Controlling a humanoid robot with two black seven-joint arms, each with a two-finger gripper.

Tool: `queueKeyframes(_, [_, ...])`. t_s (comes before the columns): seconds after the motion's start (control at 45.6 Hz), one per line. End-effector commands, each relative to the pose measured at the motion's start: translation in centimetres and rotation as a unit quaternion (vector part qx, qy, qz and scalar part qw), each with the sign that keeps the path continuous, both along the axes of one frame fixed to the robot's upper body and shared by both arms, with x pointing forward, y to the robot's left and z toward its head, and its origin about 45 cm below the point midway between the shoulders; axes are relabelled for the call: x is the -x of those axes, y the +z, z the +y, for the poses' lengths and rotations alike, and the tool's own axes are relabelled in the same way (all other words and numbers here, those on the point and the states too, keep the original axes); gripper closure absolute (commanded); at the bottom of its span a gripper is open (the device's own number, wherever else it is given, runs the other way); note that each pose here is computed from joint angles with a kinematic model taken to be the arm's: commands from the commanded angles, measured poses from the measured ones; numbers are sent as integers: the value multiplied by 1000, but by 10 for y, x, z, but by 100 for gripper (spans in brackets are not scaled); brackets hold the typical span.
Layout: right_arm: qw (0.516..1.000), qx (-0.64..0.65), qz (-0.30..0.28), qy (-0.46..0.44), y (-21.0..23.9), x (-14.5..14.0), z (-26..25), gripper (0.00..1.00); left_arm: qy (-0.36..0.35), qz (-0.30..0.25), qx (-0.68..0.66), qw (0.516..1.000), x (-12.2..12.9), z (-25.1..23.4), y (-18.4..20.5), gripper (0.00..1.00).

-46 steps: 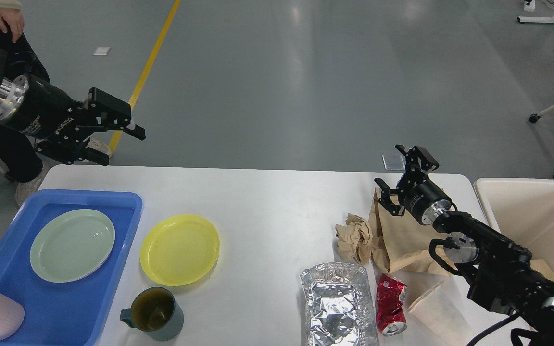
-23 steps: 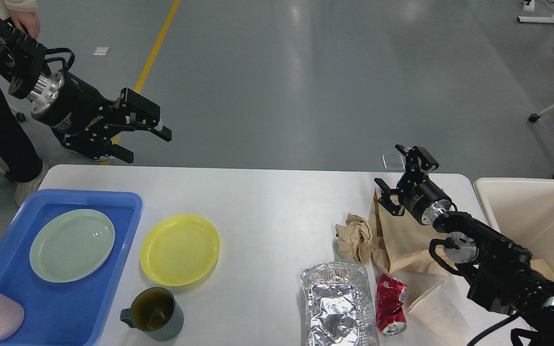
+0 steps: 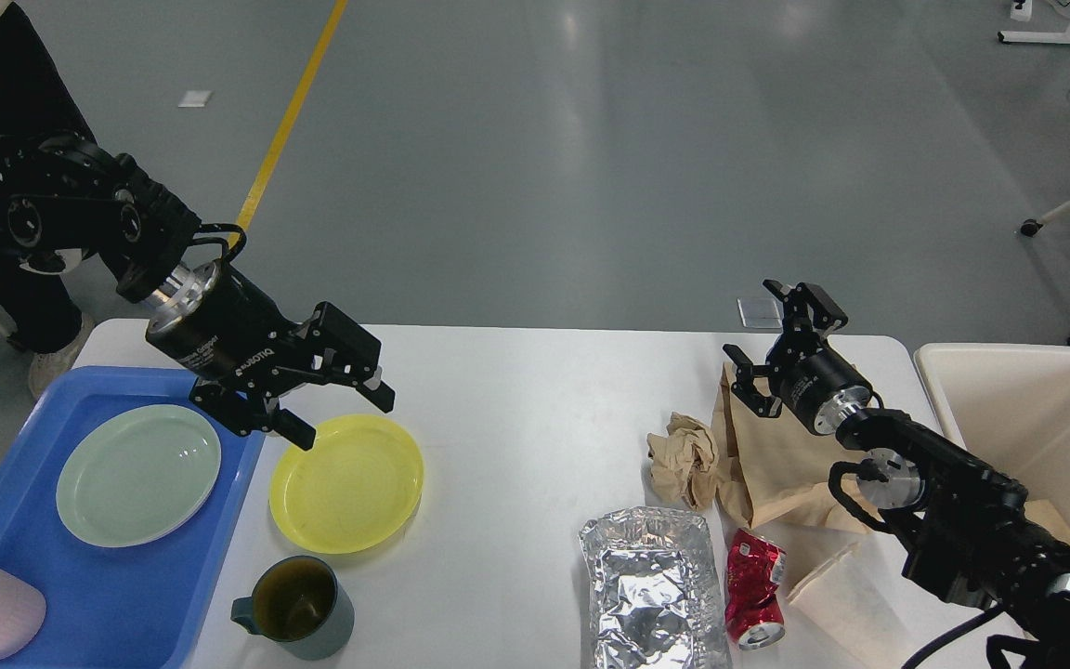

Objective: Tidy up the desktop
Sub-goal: 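Move the left gripper down toward the dark green mug, then lower the left gripper around the dark green mug and close it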

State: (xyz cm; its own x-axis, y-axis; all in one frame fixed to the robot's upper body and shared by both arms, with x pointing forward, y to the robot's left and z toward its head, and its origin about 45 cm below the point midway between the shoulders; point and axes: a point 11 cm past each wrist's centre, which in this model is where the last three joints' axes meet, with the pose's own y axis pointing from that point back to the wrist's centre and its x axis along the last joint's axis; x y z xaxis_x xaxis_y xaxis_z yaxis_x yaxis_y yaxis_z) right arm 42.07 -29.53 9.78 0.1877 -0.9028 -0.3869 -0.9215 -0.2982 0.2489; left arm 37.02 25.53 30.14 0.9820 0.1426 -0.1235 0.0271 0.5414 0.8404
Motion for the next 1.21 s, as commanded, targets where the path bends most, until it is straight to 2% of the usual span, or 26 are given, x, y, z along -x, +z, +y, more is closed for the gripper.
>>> queueKeyframes(0.0, [1000, 0, 0, 0, 0, 0, 0, 0, 2, 35, -3, 999, 16, 3, -16, 4])
queueKeyframes(0.285, [1000, 0, 0, 0, 0, 0, 0, 0, -2, 101, -26, 995, 42, 8, -59, 4])
queueKeyframes(0.592, [1000, 0, 0, 0, 0, 0, 0, 0, -16, 140, -43, 989, 59, 5, -86, 4])
queueKeyframes(0.877, [1000, 0, 0, 0, 0, 0, 0, 0, -32, 62, -62, 996, 48, 1, -101, 4])
queueKeyframes(1.118, [1000, 0, 0, 0, 0, 0, 0, 0, -53, -12, -113, 992, 40, 1, -135, 4])
queueKeyframes(1.184, [1000, 0, 0, 0, 0, 0, 0, 0, -56, -14, -120, 991, 42, 2, -142, 4])
